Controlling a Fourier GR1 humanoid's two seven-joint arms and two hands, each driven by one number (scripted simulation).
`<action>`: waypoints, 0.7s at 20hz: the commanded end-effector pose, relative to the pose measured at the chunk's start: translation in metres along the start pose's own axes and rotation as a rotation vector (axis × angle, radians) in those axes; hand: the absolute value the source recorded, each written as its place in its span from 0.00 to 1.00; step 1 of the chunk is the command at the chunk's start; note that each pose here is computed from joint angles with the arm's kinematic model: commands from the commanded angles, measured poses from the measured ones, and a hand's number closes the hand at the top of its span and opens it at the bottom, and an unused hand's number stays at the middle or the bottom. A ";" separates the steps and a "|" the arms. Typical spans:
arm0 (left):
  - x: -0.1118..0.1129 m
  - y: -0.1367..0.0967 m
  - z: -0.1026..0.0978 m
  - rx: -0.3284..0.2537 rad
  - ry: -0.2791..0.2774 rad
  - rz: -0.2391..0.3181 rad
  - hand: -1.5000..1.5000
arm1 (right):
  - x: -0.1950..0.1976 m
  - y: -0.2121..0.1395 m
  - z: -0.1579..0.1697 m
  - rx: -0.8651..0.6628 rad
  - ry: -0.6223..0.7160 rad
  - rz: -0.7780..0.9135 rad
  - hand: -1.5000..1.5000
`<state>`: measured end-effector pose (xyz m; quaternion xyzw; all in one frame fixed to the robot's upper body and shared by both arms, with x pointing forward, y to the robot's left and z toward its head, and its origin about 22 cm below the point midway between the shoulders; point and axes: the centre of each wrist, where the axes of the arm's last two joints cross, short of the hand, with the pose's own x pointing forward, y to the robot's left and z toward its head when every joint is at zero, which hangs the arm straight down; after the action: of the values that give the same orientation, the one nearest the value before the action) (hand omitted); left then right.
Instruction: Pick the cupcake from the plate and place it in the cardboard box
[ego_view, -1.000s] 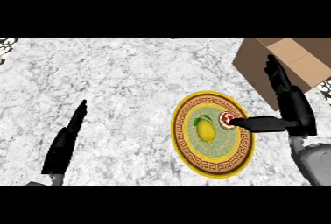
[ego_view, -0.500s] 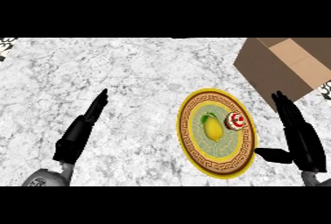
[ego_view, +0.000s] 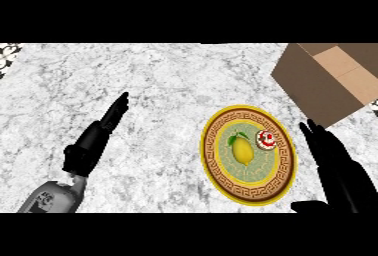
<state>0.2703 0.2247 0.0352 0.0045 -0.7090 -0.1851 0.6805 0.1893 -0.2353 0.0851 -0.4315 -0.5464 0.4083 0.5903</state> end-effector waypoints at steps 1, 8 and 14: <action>0.003 0.001 -0.006 -0.019 0.004 0.001 0.50 | 0.037 -0.037 0.024 0.102 0.061 0.031 0.00; 0.013 -0.006 -0.007 -0.050 -0.012 -0.011 0.50 | 0.075 -0.048 0.017 0.142 0.154 -0.059 0.00; 0.007 0.003 -0.015 -0.053 -0.019 -0.012 0.50 | 0.088 -0.013 -0.029 0.151 0.181 -0.052 0.00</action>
<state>0.2842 0.2106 0.0392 -0.0145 -0.7103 -0.2023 0.6740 0.2062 -0.1752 0.1309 -0.3917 -0.5074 0.3925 0.6596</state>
